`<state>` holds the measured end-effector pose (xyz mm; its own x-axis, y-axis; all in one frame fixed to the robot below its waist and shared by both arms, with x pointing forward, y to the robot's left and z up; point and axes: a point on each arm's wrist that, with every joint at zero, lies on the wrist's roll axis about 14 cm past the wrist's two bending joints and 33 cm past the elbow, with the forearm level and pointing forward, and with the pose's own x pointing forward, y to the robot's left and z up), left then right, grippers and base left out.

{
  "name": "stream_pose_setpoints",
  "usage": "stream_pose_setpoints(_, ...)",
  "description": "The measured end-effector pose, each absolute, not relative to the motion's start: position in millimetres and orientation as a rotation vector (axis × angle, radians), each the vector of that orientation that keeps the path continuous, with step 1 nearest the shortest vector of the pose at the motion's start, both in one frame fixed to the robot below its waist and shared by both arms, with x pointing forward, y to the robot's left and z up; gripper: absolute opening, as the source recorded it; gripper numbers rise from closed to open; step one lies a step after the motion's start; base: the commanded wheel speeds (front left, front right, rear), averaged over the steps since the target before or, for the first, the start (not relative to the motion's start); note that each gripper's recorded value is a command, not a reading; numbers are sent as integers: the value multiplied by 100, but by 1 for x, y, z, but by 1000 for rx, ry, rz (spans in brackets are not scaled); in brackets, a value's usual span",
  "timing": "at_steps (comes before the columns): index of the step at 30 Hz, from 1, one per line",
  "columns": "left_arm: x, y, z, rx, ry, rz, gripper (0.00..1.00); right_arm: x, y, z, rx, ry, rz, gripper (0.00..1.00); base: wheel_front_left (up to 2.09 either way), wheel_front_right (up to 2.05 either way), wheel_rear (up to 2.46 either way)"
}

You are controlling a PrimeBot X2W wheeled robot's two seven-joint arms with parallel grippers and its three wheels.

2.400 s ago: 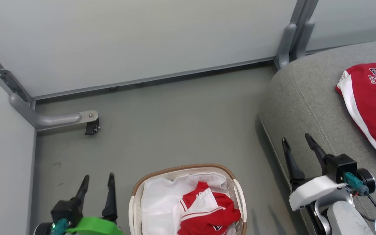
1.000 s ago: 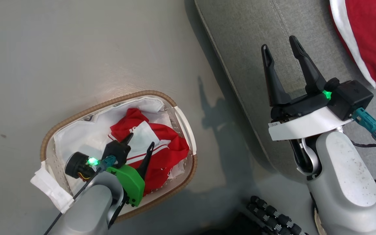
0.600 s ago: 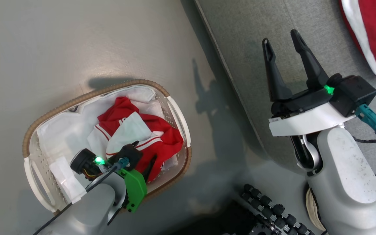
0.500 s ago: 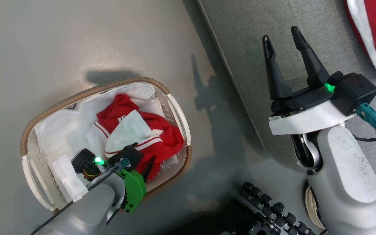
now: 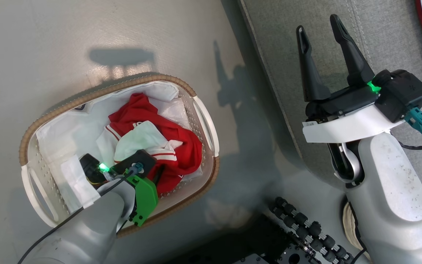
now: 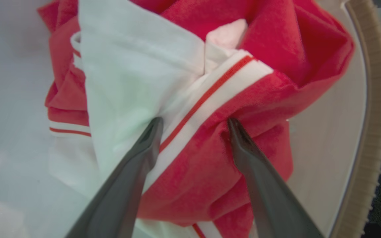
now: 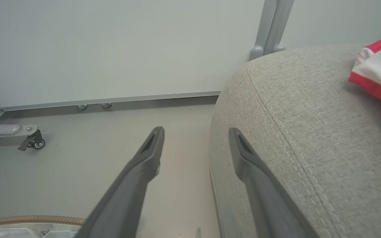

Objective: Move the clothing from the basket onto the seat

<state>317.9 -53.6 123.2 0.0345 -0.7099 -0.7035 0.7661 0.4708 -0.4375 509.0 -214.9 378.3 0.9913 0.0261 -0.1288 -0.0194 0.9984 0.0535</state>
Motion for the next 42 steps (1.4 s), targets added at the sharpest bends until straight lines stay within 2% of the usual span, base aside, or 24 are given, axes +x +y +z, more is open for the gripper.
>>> stream_pose_setpoints(27, 304, -28, 100, 267, 1246, -1160, 100, 515, -211, 371, 39, 131, 38, 100, 0, 0, 0)
stream_pose_setpoints(28, 303, -27, 100, 271, 1251, -1158, 76, 515, -211, 372, 39, 130, 38, 100, 0, 0, 0)
stream_pose_setpoints(29, 303, -27, 99, 273, 1255, -1158, 47, 515, -210, 372, 39, 129, 38, 100, 0, 0, 0)
stream_pose_setpoints(30, 303, -26, 99, 274, 1257, -1158, 0, 516, -210, 372, 39, 129, 39, 100, 0, 0, 0)
stream_pose_setpoints(42, 318, -43, 121, 165, 1156, -1130, 0, 515, -211, 386, 40, 108, 38, 100, 0, 0, 0)
